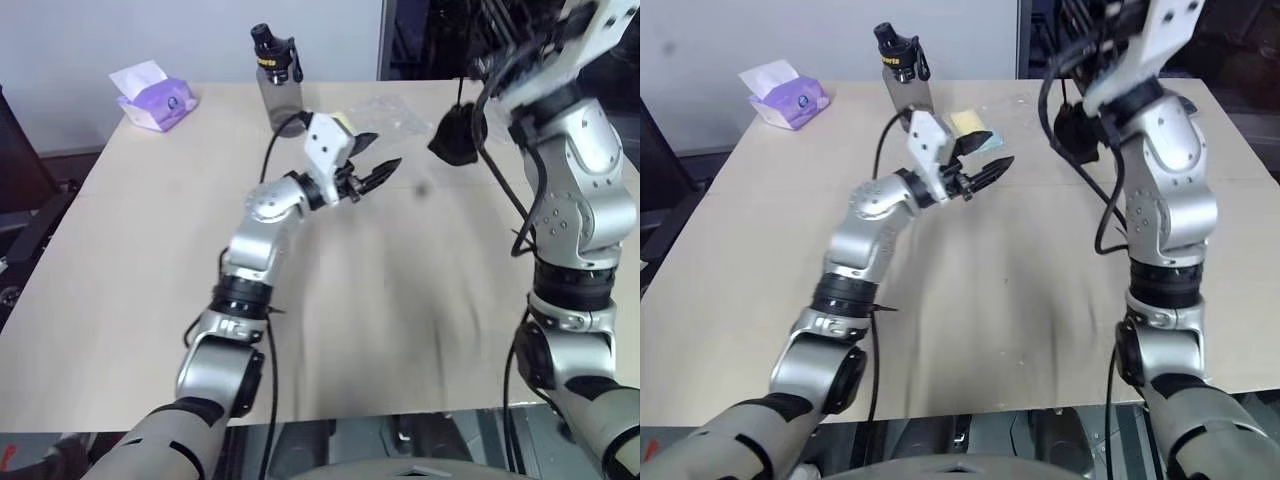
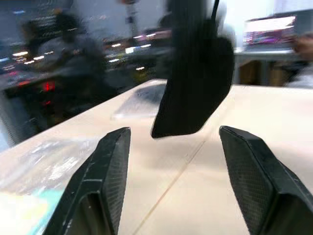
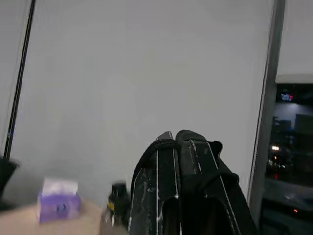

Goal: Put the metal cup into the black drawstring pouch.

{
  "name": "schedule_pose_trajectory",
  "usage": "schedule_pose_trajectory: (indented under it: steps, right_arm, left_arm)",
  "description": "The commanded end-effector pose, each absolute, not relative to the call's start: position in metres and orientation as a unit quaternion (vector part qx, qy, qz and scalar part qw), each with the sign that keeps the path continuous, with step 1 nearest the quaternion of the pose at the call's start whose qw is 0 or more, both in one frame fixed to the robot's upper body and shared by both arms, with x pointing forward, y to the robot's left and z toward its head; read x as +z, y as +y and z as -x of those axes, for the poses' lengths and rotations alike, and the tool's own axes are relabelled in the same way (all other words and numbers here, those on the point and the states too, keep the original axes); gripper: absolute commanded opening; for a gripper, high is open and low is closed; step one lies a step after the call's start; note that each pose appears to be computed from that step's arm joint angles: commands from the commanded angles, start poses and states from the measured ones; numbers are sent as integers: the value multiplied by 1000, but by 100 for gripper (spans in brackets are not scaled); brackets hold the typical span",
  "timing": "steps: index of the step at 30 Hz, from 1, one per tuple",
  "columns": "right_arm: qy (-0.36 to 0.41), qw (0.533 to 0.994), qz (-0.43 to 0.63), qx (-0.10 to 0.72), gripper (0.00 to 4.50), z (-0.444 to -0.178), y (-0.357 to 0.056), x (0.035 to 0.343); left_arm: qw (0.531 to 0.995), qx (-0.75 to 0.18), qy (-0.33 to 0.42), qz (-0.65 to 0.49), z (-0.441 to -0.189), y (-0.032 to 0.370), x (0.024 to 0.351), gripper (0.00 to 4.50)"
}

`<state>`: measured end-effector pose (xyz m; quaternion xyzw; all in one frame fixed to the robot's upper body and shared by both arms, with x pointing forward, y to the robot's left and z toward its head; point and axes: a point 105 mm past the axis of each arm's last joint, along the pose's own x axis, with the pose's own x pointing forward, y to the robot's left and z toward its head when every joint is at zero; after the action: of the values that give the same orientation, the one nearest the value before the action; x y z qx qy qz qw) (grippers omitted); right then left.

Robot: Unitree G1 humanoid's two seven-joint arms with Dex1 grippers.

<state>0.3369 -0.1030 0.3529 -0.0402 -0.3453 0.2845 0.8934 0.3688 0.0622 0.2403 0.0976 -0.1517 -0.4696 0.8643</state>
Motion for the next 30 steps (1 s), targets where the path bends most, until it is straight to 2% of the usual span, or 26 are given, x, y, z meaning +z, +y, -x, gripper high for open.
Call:
schedule_pose_trajectory:
  steps: [1, 5, 8, 9, 10, 12, 17, 21, 24, 30]
  right_arm:
    - [-356, 880, 64, 308, 0, -322, -95, 354]
    - [-315, 888, 96, 321, 0, -325, -95, 330]
    - [-222, 886, 133, 385, 93, -319, -98, 290]
    - [-173, 884, 147, 408, 138, -314, -103, 270]
    - [-140, 882, 155, 422, 201, -311, -106, 257]
    - [-88, 875, 148, 452, 261, -301, -116, 234]
    - [-41, 899, 87, 428, 261, -285, -165, 188]
    - [-69, 906, 43, 416, 261, -268, -209, 161]
    - [-5, 905, 29, 425, 261, -256, -238, 131]
    - [-2, 899, 56, 435, 261, -251, -264, 113]
  left_arm:
    - [863, -472, -161, -77, -359, 85, 257, 302]
    - [907, -398, -122, -62, -377, 128, 244, 302]
    - [925, -363, -89, -63, -377, 152, 221, 308]
    - [929, -359, -74, -62, -373, 157, 211, 308]
    - [930, -357, -63, -60, -371, 159, 205, 308]
    - [932, -354, -40, -66, -363, 166, 189, 308]
    - [936, -316, 54, -144, -330, 205, 127, 308]
    - [935, -319, 79, -130, -293, 214, 108, 308]
    - [924, -343, 99, -137, -262, 218, 98, 308]
    - [928, -327, 115, -133, -240, 241, 90, 308]
